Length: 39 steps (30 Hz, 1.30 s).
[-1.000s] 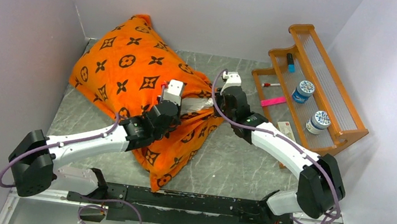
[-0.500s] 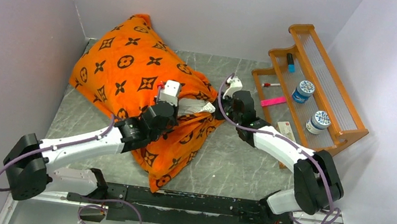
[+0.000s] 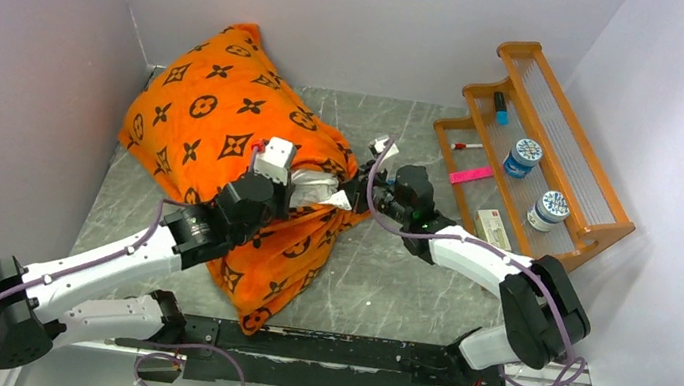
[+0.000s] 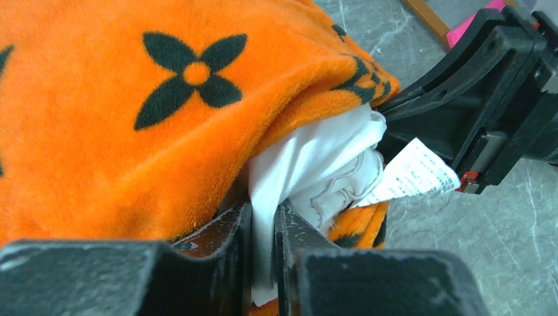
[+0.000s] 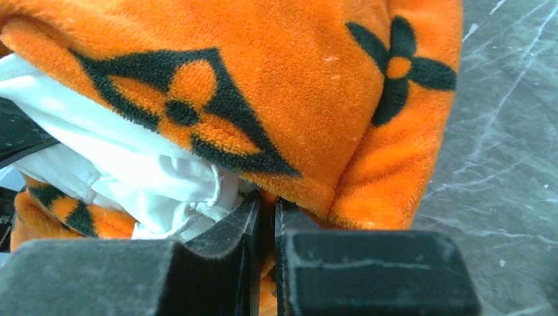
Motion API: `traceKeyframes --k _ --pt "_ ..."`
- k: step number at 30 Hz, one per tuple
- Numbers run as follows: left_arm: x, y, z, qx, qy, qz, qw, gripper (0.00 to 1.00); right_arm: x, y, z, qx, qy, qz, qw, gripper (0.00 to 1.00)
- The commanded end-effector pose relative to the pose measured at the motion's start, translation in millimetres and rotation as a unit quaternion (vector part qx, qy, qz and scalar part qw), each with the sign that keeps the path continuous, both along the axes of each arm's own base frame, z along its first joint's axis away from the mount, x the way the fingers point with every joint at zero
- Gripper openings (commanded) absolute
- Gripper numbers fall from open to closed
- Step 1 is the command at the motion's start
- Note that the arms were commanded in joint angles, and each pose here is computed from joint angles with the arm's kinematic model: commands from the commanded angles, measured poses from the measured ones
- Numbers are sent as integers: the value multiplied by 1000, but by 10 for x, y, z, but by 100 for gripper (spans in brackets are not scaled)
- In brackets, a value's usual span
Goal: Remove the pillowcase from the pillow
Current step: Remove the pillow from the pillowcase.
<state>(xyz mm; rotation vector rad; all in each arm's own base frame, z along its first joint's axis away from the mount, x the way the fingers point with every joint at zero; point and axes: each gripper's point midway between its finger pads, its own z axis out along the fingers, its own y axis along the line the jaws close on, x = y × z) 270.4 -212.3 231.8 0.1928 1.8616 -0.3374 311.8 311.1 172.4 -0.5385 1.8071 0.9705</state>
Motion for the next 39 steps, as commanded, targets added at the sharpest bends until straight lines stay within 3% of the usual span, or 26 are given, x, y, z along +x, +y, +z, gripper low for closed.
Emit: traceKeyframes --k 1,6,12,19,31,39 --pt "27 43 660 -44 -51 3 998 26 -94 263 318 30 -49 52 997 0" --pt "-50 -59 849 -42 -45 -38 997 63 -200 304 441 41 -72 59 995 0" --pt "-174 -327 886 -52 -11 -108 993 77 -283 347 512 60 -79 67 993 0" --pt "-179 -700 644 -32 52 -168 984 80 -331 404 486 66 -78 78 992 0" --pt "89 -531 204 65 92 -87 990 82 -353 401 440 54 -76 75 993 0" --pt "360 -134 -51 165 89 31 982 81 -393 445 410 55 -70 84 992 0"
